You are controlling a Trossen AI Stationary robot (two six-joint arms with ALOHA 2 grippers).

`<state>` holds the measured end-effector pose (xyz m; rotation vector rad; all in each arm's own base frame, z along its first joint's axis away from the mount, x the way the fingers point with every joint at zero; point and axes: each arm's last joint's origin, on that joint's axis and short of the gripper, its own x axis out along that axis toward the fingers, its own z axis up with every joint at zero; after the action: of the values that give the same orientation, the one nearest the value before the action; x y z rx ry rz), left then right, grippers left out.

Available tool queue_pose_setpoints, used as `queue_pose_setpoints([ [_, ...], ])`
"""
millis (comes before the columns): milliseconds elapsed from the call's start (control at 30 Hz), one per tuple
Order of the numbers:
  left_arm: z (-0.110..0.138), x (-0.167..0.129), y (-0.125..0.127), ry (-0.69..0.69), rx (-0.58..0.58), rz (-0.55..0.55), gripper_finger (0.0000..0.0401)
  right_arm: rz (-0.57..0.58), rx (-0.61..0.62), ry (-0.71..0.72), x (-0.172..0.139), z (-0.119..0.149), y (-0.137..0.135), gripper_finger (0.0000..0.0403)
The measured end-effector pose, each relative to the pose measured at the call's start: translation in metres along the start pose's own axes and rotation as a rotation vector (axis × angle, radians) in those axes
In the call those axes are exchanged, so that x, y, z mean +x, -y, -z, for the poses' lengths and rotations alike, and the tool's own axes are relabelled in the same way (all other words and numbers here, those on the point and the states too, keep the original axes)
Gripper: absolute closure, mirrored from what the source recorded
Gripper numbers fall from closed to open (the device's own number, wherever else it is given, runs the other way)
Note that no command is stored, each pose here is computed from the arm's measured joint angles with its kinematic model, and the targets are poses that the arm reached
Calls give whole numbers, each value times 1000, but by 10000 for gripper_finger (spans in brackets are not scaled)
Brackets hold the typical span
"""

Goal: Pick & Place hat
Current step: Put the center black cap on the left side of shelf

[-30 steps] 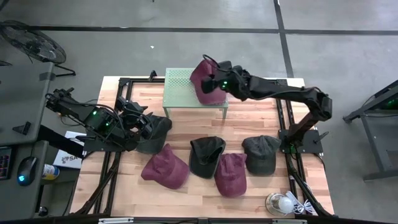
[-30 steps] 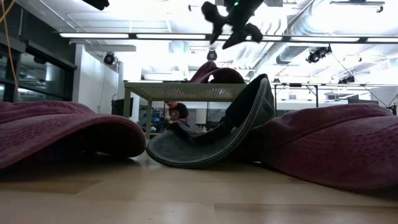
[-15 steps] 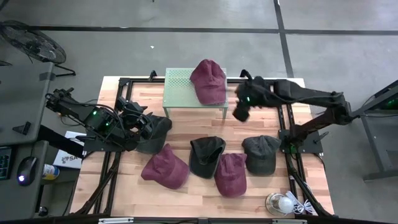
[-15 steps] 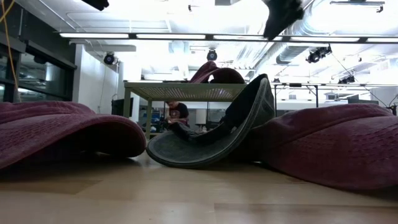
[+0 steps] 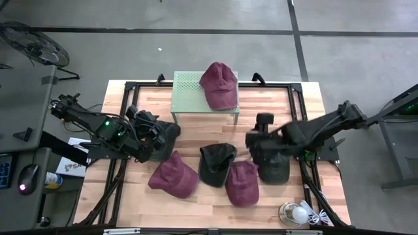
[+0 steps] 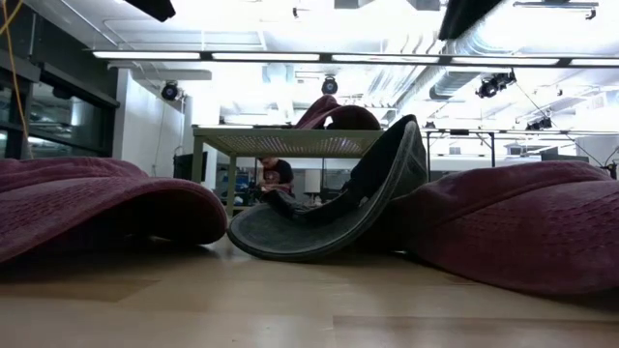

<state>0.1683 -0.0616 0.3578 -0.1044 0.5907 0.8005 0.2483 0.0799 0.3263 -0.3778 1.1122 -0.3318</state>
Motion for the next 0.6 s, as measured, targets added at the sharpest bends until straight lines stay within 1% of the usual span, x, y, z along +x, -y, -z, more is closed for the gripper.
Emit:
queue_pose_setpoints([
  [67,0,1,3,0,-1,0,261,0,-47,-6,13,8,-15,214],
  [267,3,6,13,-23,21,-4,261,20,-108,48,51,27,-47,215],
  [500,8,15,30,-39,46,-28,261,14,-199,162,83,38,-66,215],
  [600,11,19,38,-47,53,-37,261,43,-247,205,95,45,-71,214],
])
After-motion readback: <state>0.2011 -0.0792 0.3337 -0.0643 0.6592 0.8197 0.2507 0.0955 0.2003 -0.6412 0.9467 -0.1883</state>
